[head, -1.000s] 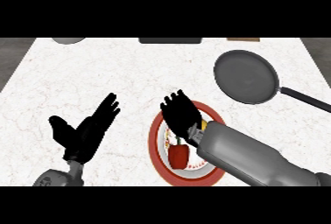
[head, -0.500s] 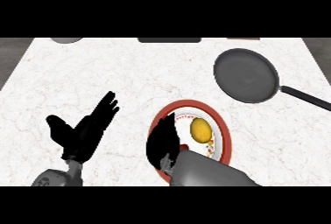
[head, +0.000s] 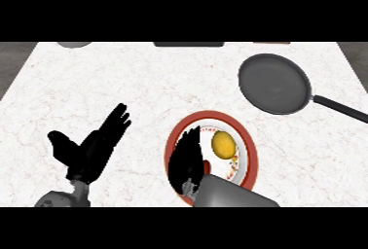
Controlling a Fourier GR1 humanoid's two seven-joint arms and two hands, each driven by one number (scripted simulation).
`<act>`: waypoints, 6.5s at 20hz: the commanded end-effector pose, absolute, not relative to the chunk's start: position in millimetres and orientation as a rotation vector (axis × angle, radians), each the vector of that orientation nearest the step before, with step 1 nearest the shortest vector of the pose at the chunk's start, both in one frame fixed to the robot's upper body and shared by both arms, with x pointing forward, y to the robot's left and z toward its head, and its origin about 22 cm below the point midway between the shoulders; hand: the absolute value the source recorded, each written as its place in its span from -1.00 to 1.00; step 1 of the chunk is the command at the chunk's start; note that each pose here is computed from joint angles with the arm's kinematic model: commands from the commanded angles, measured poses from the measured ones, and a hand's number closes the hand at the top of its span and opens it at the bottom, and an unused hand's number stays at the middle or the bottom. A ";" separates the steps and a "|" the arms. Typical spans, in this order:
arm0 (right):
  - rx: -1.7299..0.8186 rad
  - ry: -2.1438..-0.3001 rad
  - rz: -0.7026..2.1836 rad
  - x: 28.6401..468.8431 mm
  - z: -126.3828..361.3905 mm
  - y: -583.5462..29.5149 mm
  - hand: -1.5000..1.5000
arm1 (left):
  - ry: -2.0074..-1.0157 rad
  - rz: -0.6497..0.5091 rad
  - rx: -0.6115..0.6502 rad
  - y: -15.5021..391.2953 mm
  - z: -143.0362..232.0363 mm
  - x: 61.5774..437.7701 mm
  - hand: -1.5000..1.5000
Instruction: Pick the lemon from the plate and place it in the pan
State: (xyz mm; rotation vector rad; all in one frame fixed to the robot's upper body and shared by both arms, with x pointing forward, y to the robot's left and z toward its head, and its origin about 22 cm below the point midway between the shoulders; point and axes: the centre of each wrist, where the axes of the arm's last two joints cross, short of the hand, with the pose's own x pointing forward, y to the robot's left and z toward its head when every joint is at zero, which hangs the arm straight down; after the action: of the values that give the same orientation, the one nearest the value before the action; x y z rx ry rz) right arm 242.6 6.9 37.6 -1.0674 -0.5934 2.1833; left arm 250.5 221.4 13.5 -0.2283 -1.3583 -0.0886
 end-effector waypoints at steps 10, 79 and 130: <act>-1.239 -0.509 2.145 255.7 25.6 -25.1 -1.00 | -1.362 -0.102 -0.229 225.4 3.4 251.0 0.00; -1.143 -1.705 0.340 412.7 42.3 -269.8 1.00 | -1.355 -0.137 -0.270 210.0 28.0 252.0 0.00; -0.216 -1.689 0.182 305.0 10.4 -490.2 -1.00 | -1.379 -0.119 -0.255 208.5 21.0 263.1 0.00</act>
State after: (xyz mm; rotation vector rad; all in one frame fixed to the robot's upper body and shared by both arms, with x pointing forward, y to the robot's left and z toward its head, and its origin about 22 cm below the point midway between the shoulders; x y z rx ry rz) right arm 317.9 -482.3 17.5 -0.2782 -1.6752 0.1486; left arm 260.7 204.9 22.6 -0.2644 -1.3782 -0.1267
